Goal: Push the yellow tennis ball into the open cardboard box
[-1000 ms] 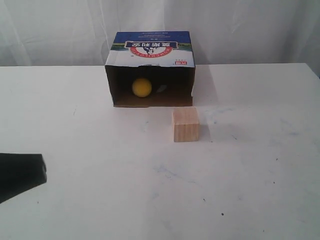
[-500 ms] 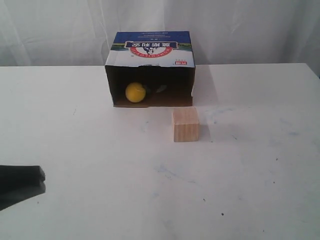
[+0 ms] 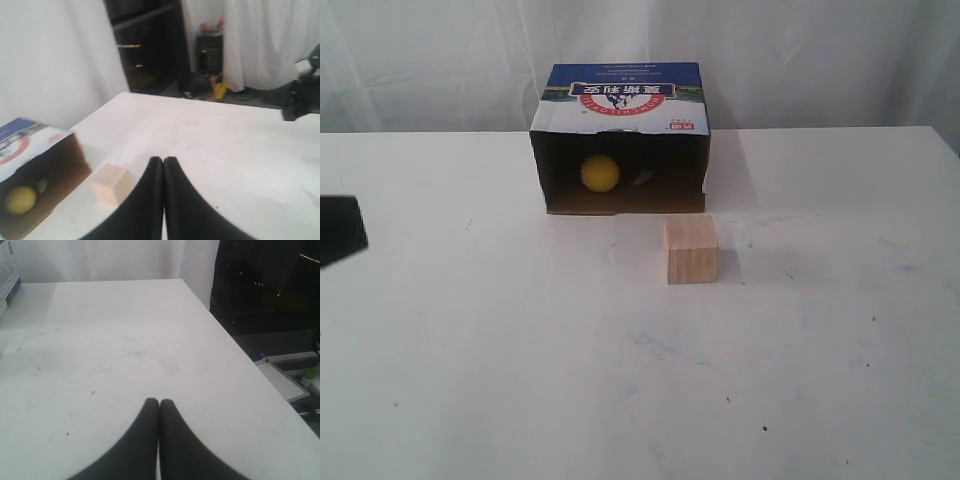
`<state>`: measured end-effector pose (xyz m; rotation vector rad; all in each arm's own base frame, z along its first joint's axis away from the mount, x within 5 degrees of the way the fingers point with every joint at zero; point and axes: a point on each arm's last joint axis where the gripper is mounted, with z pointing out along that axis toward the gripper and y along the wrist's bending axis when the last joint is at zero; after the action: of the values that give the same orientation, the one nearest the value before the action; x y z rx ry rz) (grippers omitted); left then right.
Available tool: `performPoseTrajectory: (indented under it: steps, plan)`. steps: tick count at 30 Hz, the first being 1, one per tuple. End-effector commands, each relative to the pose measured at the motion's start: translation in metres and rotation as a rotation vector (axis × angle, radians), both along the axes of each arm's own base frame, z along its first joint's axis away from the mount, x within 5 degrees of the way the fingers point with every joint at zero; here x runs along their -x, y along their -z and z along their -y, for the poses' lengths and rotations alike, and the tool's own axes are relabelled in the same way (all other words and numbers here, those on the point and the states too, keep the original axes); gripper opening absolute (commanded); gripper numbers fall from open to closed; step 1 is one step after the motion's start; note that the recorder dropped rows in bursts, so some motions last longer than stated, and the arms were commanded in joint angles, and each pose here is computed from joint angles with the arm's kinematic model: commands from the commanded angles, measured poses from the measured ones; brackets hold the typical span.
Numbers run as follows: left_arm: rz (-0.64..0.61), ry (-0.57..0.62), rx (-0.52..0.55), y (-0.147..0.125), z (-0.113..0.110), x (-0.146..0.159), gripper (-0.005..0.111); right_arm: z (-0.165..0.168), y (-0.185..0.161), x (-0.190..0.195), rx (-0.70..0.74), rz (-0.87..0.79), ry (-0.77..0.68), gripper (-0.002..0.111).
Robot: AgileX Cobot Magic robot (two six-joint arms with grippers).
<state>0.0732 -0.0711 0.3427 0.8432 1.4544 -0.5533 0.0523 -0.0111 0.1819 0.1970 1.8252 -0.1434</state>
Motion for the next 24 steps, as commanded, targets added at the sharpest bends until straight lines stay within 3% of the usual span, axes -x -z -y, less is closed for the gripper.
performPoseTrajectory:
  steps: [1,6,11,18,24]
  plan:
    - [-0.109,-0.277,0.056,-0.031,-0.018,-0.005,0.000,0.000,0.000,0.000,-0.006,0.007,0.006,0.000]
    - [-0.116,-0.690,0.116,-0.046,-0.052,-0.013,0.000,0.000,0.000,0.000,-0.006,0.007,0.006,0.000]
    - [-0.206,-0.996,0.201,-0.023,-0.078,-0.022,0.000,0.000,0.000,0.000,0.001,0.006,0.004,0.000]
    - [-0.354,-1.091,0.146,0.058,-0.087,-0.033,0.000,0.000,0.000,0.000,0.001,0.006,0.004,0.000]
    - [-0.204,-1.016,0.223,0.125,-0.081,-0.023,0.000,0.000,0.000,0.000,0.001,0.006,0.004,0.000]
